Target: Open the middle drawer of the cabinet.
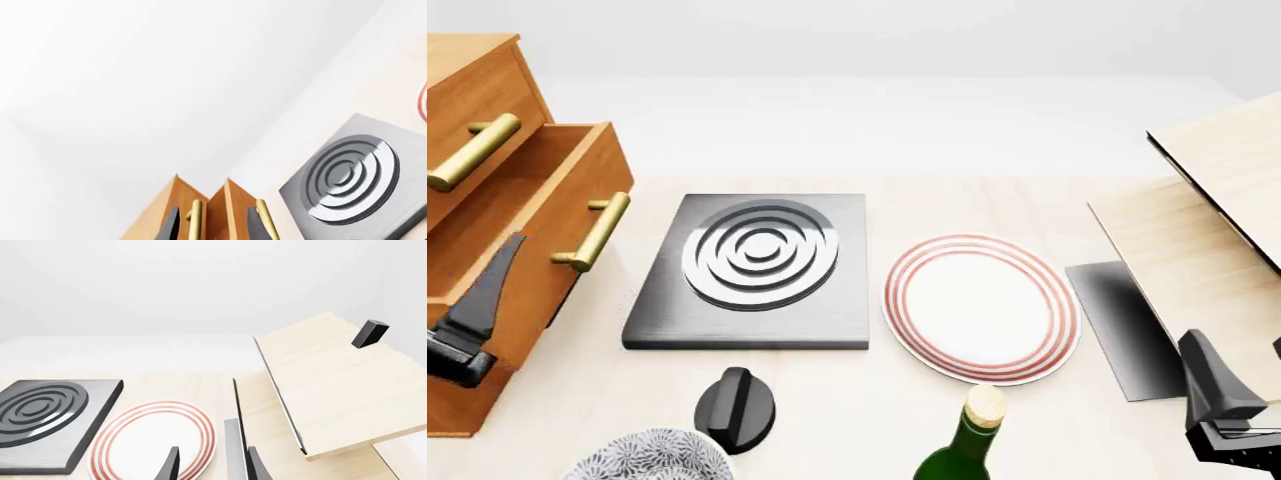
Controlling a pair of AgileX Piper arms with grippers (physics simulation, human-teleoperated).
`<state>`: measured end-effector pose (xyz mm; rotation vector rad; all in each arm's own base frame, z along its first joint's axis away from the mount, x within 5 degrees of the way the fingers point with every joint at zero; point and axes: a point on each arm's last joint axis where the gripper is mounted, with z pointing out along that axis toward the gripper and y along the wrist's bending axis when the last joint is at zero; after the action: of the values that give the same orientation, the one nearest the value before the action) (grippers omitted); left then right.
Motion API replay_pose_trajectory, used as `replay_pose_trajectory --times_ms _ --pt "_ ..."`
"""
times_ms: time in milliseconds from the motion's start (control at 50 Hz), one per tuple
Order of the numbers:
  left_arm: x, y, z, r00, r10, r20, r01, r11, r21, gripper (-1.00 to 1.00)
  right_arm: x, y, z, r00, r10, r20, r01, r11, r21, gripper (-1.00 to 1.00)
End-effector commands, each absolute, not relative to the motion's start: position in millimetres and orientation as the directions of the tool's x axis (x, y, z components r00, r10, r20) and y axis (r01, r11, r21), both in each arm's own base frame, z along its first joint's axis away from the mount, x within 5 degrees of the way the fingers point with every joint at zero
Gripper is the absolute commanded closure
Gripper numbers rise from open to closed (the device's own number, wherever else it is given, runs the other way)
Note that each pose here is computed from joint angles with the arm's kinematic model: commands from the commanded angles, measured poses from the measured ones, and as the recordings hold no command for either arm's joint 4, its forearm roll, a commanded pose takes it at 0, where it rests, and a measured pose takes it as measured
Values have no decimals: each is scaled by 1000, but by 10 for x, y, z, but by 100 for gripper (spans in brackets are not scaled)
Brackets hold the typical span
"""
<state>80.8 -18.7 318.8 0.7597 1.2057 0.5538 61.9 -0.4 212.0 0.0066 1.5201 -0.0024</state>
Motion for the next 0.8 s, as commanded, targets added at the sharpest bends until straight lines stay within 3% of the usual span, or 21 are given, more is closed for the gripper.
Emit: replay_pose_trajectory --times_ms 20,480,800 --pt "772 -161 3320 229 692 -684 55 693 719 -100 604 -4 2124 60 -2 -998 6 1000 -2 -100" --pt "786 -119 3688 47 563 -825 150 813 563 -100 604 -4 2124 60 -2 -998 6 1000 -2 -100" --pt "874 -105 3663 -69 525 -848 181 843 507 -100 604 -4 2124 60 -2 -998 6 1000 -2 -100"
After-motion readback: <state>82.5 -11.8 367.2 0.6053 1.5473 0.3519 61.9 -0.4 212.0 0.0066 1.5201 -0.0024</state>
